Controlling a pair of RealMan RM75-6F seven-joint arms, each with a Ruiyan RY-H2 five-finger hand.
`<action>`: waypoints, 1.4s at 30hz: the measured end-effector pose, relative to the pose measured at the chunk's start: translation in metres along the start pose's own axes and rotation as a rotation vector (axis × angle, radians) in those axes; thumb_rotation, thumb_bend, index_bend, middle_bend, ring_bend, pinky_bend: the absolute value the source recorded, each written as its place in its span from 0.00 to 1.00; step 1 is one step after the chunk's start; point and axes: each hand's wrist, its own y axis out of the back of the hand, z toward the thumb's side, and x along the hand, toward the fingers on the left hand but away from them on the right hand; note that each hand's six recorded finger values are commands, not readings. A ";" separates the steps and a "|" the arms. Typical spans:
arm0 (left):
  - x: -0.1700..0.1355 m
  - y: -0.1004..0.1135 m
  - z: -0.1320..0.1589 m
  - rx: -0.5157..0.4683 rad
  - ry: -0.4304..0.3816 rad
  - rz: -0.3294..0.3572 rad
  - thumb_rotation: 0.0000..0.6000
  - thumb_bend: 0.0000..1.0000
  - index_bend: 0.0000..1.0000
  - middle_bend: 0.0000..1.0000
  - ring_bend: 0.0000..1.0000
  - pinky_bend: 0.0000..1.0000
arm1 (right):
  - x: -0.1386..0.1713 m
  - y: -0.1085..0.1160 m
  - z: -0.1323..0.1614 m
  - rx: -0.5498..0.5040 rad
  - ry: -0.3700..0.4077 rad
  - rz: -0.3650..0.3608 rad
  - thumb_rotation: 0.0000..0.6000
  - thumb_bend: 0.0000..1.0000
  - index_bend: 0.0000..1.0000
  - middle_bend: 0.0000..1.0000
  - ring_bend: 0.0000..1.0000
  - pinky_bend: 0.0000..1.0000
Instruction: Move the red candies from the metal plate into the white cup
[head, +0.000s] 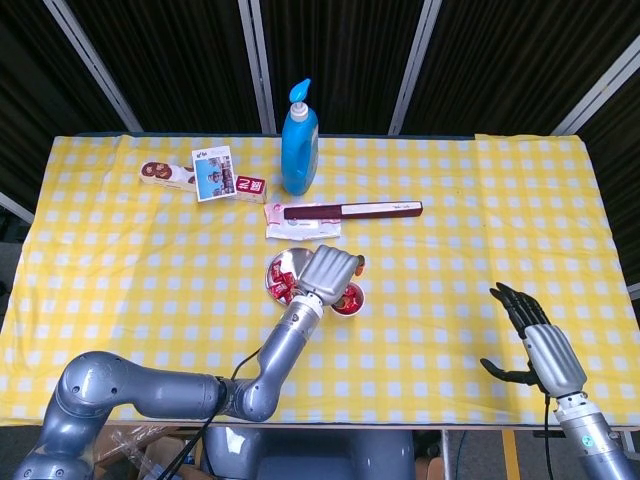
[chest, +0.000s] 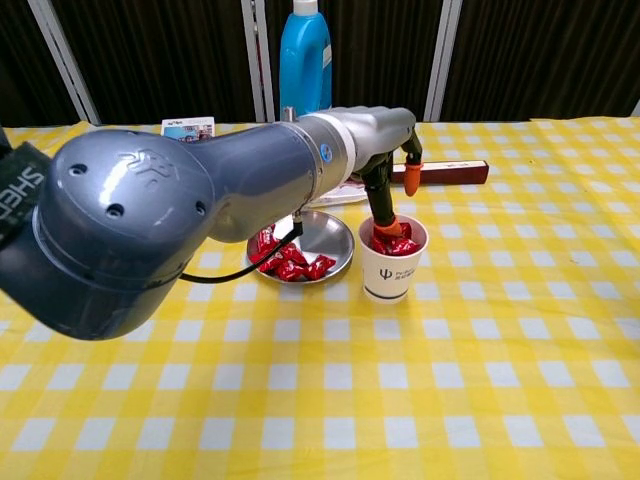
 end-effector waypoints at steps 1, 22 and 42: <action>0.000 0.002 0.000 -0.009 -0.003 0.009 1.00 0.21 0.42 0.84 0.94 0.97 | 0.000 0.000 0.000 0.000 0.001 -0.001 1.00 0.28 0.00 0.00 0.00 0.00; -0.026 -0.002 -0.100 0.036 0.198 -0.069 1.00 0.21 0.41 0.86 0.94 0.97 | -0.001 -0.002 0.001 0.010 0.003 0.002 1.00 0.28 0.00 0.00 0.00 0.00; -0.017 -0.056 -0.101 0.158 0.231 -0.246 1.00 0.24 0.42 0.86 0.94 0.97 | -0.002 -0.002 0.001 0.003 0.000 0.002 1.00 0.28 0.00 0.00 0.00 0.00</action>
